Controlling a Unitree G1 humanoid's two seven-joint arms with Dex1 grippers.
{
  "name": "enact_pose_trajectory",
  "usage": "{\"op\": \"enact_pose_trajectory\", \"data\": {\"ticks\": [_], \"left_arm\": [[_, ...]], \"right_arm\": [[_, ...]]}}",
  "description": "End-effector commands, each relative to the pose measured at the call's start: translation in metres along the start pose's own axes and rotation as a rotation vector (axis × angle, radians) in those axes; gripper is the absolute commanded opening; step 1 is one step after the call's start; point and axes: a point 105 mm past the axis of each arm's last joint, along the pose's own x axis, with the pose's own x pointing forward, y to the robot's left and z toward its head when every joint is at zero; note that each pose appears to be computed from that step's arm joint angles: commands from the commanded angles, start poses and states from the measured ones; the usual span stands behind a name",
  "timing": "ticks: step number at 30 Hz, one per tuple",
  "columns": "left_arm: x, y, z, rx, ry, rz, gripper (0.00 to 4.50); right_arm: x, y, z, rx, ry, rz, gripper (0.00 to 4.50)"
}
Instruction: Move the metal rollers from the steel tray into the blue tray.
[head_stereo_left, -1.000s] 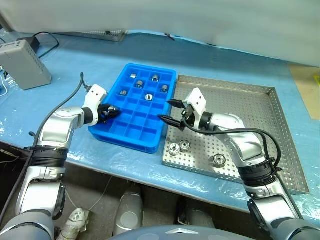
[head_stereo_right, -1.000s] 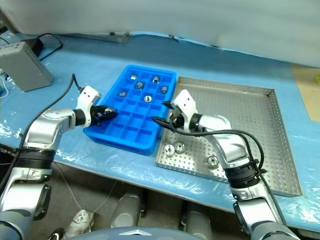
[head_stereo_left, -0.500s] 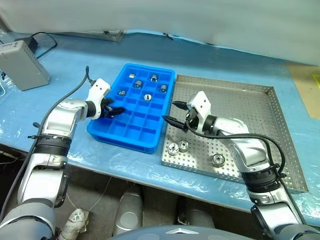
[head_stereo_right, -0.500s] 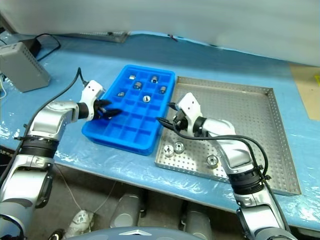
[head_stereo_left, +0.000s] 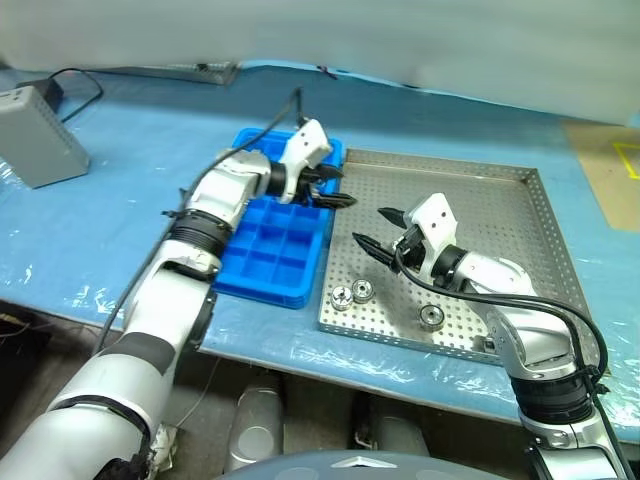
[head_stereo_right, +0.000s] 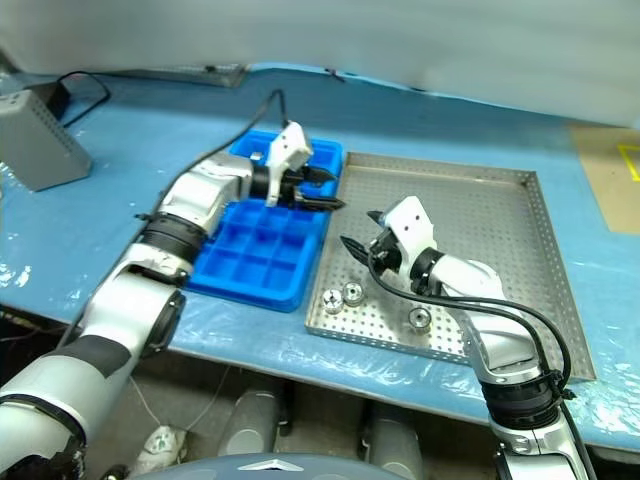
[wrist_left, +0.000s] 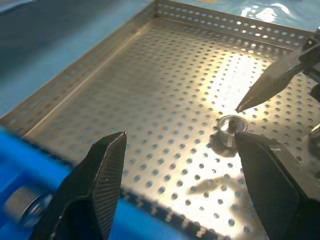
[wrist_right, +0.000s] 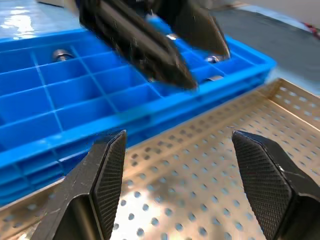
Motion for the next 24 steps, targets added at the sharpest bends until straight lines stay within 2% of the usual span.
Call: {"op": "enact_pose_trajectory", "data": {"ticks": [1, 8, 18, 24], "left_arm": [[0.014, -0.009, 0.005, 0.068, 0.017, -0.086, 3.63], [0.037, -0.022, -0.029, 0.089, 0.156, -0.147, 3.63], [0.057, -0.017, -0.027, 0.007, 0.114, -0.031, 3.63], [0.065, -0.024, -0.046, -0.013, 0.175, -0.023, 3.63]], "right_arm": [[-0.017, -0.005, 0.014, -0.023, -0.033, -0.074, 3.51], [-0.042, -0.004, 0.006, 0.006, 0.006, -0.187, 3.51], [-0.043, -0.001, 0.001, 0.011, 0.026, -0.224, 3.51], [-0.042, -0.005, -0.002, 0.006, 0.037, -0.223, 3.51]]}}
